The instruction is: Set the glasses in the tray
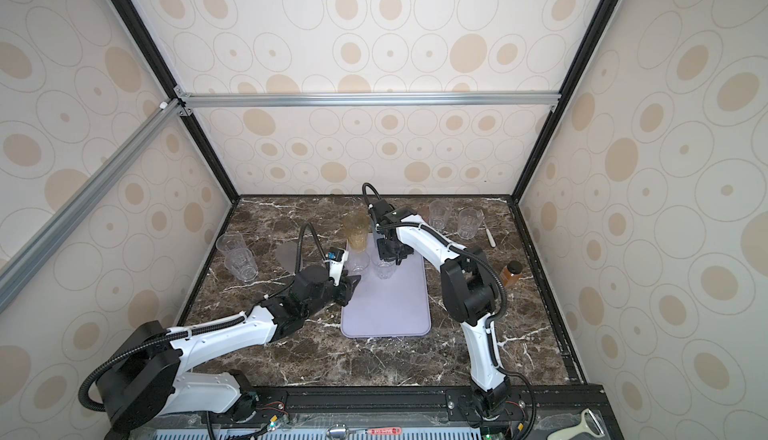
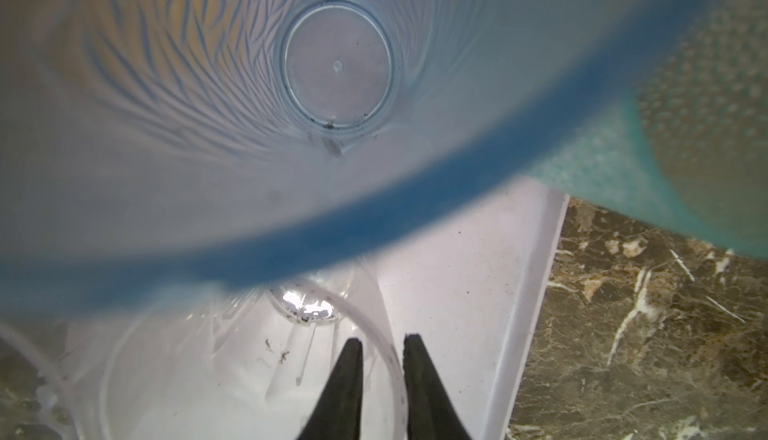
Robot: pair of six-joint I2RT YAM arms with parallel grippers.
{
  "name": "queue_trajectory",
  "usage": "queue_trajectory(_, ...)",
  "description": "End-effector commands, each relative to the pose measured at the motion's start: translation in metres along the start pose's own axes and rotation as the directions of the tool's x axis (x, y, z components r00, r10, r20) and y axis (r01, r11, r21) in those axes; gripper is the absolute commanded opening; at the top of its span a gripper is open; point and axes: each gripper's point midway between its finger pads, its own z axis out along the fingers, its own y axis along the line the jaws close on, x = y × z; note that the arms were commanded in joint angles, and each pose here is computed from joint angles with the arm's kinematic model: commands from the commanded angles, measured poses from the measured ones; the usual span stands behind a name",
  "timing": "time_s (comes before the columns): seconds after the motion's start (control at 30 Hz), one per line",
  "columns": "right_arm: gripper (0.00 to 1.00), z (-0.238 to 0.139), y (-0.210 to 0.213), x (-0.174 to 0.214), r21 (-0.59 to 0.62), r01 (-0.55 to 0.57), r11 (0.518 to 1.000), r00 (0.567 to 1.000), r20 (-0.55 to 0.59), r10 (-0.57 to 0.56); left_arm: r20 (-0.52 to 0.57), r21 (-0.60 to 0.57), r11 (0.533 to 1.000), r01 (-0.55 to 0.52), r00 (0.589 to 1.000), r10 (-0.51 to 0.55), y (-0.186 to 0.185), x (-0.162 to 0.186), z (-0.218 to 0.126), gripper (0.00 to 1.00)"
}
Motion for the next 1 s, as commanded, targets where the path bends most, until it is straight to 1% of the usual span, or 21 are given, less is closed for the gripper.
queue_trajectory(0.0, 0.21, -0.017, -0.001, 0.003, -0.025, -0.016, 1.000, 1.000, 0.017, 0.016, -0.049, 0.008, 1.000, -0.004, 0.999, 0.004, -0.004, 0.016, 0.006, 0.45)
queue_trajectory(0.2, 0.21, -0.014, -0.003, 0.006, -0.015, -0.015, 1.000, 1.000, 0.010, 0.015, -0.054, -0.028, 0.999, -0.038, 0.998, 0.036, 0.001, 0.019, 0.022, 0.45)
queue_trajectory(0.43, 0.21, -0.013, -0.004, 0.005, -0.009, -0.012, 1.000, 1.000, 0.013, 0.012, -0.068, -0.102, 0.990, -0.099, 0.993, 0.092, 0.013, 0.016, 0.043, 0.46)
queue_trajectory(0.73, 0.21, -0.007, -0.008, 0.006, -0.004, -0.018, 1.000, 1.000, 0.009, 0.018, -0.049, -0.155, 0.983, -0.099, 0.994, 0.093, 0.030, 0.006, 0.056, 0.47)
queue_trajectory(0.97, 0.21, -0.004, -0.008, 0.004, -0.008, -0.023, 1.000, 1.000, 0.010, 0.023, -0.051, -0.162, 0.980, -0.119, 0.992, 0.112, 0.035, 0.004, 0.065, 0.48)
